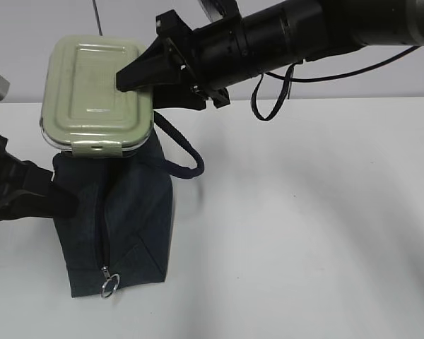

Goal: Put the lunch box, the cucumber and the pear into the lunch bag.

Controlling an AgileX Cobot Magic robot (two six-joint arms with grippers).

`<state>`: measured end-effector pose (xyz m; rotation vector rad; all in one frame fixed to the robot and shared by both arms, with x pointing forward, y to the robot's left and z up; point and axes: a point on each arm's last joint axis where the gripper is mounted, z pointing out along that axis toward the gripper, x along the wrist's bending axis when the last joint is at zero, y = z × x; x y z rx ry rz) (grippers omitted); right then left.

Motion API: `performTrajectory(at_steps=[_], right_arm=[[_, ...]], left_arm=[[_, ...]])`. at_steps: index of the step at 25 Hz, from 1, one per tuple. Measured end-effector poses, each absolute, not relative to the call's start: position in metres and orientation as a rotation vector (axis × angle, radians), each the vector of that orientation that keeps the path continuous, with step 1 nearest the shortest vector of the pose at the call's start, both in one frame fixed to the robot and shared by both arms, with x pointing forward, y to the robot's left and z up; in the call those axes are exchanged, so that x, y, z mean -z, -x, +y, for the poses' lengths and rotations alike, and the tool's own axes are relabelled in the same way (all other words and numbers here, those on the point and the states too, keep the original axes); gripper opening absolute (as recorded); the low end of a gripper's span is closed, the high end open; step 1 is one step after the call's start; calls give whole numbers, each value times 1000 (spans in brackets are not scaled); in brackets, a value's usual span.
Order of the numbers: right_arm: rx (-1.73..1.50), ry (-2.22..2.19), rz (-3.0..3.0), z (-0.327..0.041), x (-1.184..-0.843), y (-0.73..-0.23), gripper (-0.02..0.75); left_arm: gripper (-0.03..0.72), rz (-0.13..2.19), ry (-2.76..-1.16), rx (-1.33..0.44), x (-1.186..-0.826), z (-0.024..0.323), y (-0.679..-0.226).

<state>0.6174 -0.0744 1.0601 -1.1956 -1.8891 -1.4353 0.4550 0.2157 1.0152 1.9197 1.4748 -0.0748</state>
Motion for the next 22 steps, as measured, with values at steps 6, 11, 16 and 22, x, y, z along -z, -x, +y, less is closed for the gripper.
performTrajectory(at_steps=[6,11,16,22], right_arm=[[1385,1190,-1996,-76,-1053,-616,365],[1278,1221,-2109,-81,-1044,-615,365],[1182,1270,-2172,-85,-1037,-614,365],[1061,1346,-2235,-90,-1030,-614,365]], left_arm=[[2,1475,-1920,75,-1015,216,-455],[2,1475,-1920,75,-1015,216,-455],[2,1474,-1919,76,-1015,215,-455],[2,1476,-1912,81,-1016,215,-455]])
